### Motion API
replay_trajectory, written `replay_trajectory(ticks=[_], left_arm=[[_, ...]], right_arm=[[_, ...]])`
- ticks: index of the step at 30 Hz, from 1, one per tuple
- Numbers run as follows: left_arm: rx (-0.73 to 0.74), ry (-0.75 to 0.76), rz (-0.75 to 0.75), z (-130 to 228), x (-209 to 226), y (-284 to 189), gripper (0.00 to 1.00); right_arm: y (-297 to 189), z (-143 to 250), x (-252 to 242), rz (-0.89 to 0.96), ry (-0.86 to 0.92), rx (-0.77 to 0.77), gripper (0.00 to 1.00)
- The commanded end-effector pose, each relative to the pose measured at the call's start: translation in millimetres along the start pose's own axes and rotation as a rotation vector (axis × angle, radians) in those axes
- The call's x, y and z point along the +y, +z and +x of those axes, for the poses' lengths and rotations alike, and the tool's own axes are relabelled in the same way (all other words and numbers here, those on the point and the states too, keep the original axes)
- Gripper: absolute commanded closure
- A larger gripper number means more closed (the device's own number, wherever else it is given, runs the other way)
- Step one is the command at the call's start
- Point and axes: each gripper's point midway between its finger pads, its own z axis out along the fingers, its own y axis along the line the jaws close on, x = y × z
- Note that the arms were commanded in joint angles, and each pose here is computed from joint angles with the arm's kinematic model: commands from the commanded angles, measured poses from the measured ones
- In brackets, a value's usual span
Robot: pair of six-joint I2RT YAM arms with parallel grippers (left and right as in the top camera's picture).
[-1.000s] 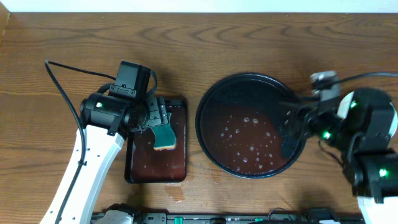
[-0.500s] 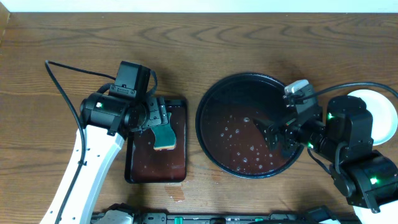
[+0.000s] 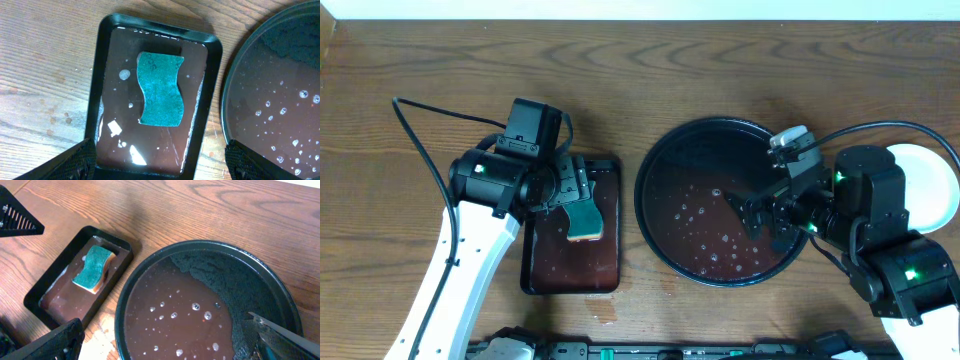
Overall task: Clean dirty plates on tray and stack at the side
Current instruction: 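Release the plate and move the right gripper back over the black tray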
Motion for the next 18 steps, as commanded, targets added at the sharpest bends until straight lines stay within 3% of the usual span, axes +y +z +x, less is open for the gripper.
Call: replay_trajectory(ticks=[1, 7, 14, 18], left_arm=[[-0.019, 0.002, 0.002, -5.4, -0.4, -5.1, 0.17], [-0.019, 0.002, 0.002, -5.4, -0.4, -5.1, 0.17], [-0.019, 0.002, 0.002, -5.4, -0.4, -5.1, 0.17], [-0.019, 0.002, 0.002, -5.4, -0.4, -5.1, 0.17]], right_arm=[[-0.1, -0.3, 1.6, -0.001, -0.02, 0.003, 0.01], [-1.9, 14.3, 4.5, -0.015, 0.006, 0.058, 0.01], [-35.2, -3.3, -9.8, 0.139, -0.212, -0.102, 0.01], [-50.0, 14.2, -24.9, 0.246, -0.257, -0.147, 0.01]])
